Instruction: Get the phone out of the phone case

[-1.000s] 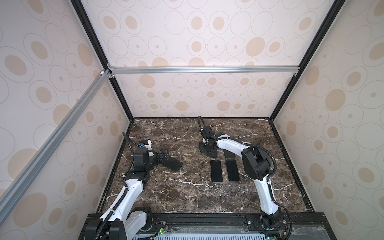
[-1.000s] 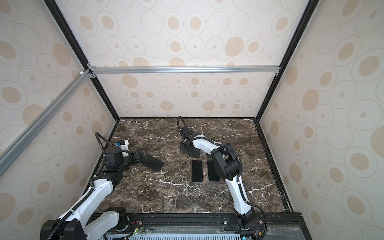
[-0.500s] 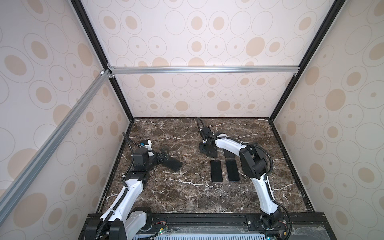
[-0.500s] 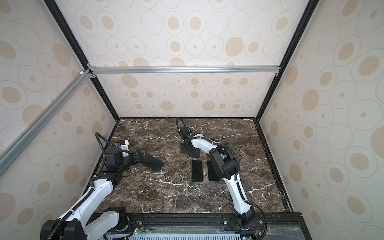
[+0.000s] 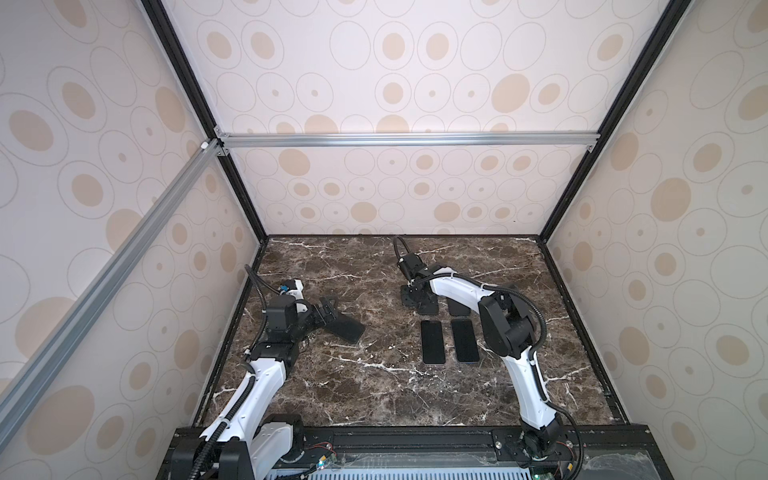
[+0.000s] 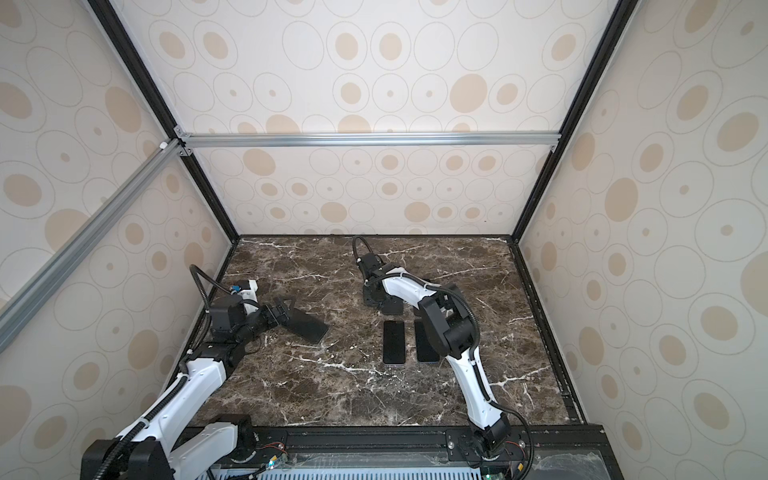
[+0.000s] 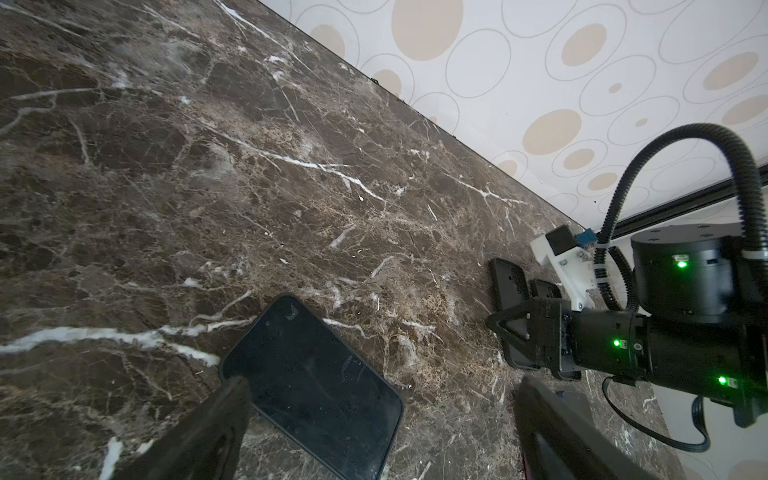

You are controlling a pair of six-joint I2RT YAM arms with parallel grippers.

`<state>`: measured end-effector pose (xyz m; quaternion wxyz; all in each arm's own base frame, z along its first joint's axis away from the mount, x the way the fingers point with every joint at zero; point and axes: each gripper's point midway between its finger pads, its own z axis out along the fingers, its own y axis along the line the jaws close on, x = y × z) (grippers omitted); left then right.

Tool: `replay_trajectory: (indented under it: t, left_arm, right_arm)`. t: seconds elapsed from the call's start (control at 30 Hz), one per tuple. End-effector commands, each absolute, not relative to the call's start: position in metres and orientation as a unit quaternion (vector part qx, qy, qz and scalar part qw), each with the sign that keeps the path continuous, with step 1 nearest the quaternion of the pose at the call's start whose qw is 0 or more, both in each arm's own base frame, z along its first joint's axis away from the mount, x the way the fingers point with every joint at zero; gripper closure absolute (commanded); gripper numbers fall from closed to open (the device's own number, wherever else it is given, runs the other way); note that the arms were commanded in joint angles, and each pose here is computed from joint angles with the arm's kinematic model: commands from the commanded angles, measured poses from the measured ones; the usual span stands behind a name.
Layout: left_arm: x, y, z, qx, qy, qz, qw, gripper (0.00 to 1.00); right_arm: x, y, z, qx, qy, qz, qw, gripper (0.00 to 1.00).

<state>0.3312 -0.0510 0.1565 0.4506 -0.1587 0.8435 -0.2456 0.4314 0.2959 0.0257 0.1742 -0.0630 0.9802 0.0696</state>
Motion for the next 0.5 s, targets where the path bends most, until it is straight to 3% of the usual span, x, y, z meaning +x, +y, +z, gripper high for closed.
replay_trajectory:
  t: [0.0,0.27,0.47]
  left_arm:
    - [0.330,-0.042,0.158,-0.175,0.840,-0.237,0.456,0.01]
    - [0.325,-0.021,0.147,-0.223,0.825,-0.257,0.452,0.01]
    - [0.319,-0.003,0.133,-0.268,0.808,-0.285,0.441,0.01]
  right_arm:
    - [0.424,0.317,0.053,-0.107,0.966,0.115,0.203,0.71]
    - [0.377,0.400,0.083,-0.292,0.911,0.167,0.241,0.47]
    - [0.340,0.448,0.076,-0.385,0.877,0.174,0.228,0.15]
